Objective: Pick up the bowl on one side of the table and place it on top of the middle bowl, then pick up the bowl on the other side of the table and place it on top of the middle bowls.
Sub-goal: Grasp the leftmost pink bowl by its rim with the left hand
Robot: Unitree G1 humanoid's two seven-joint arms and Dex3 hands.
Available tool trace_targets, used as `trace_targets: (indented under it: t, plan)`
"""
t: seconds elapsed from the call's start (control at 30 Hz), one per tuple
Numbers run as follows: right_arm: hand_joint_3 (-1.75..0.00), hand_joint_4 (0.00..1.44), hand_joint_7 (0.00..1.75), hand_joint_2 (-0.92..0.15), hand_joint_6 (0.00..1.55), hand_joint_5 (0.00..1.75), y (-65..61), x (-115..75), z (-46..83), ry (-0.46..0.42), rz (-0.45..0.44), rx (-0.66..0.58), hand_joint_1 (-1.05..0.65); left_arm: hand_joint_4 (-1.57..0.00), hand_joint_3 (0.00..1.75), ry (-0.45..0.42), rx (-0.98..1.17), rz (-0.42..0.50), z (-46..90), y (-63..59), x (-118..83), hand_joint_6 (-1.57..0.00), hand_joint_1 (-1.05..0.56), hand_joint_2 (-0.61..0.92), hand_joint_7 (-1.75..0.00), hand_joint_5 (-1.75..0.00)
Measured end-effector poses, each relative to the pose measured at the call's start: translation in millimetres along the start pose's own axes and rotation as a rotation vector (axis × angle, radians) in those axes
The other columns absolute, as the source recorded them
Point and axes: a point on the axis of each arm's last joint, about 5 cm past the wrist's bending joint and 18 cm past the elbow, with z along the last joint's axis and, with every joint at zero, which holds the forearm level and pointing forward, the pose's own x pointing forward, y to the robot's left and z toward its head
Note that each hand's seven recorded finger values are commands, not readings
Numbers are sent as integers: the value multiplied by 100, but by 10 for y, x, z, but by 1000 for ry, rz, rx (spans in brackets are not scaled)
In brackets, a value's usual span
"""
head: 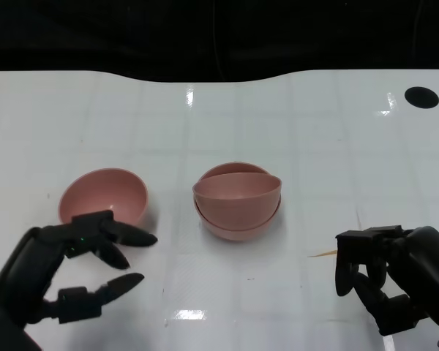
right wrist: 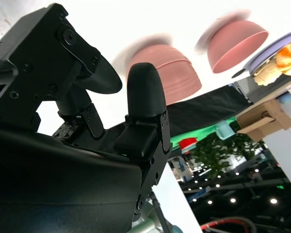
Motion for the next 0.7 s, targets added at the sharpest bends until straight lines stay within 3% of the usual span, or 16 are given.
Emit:
trace_targets:
  t: [0.1,0.2,0.37,0.57,0.7]
  plan:
    - [-166,100,175,-15,76,175,-3,4,-9,28,17,-5,-7,-43,5,-8,89,11,81,62,15,-59,-43,92,-19,-88]
    - [-165,100,175,-15,76,175,-12,15,-2,36,27,-9,-6,-38,5,2,141,16,152,88,19,-56,-46,92,-13,-90]
    - [-164,99,175,-15,76,175,-21,27,3,38,33,-9,-5,-22,9,22,304,-2,191,120,17,-47,-54,92,-6,-81]
    - [-162,99,173,-16,76,175,-27,37,5,59,49,-14,-7,-26,5,69,515,-20,224,161,58,-39,-59,92,0,-54]
    - [-161,99,172,-16,77,175,-31,42,10,67,52,-19,-7,-27,3,89,609,-32,246,167,123,-37,-59,90,0,-49]
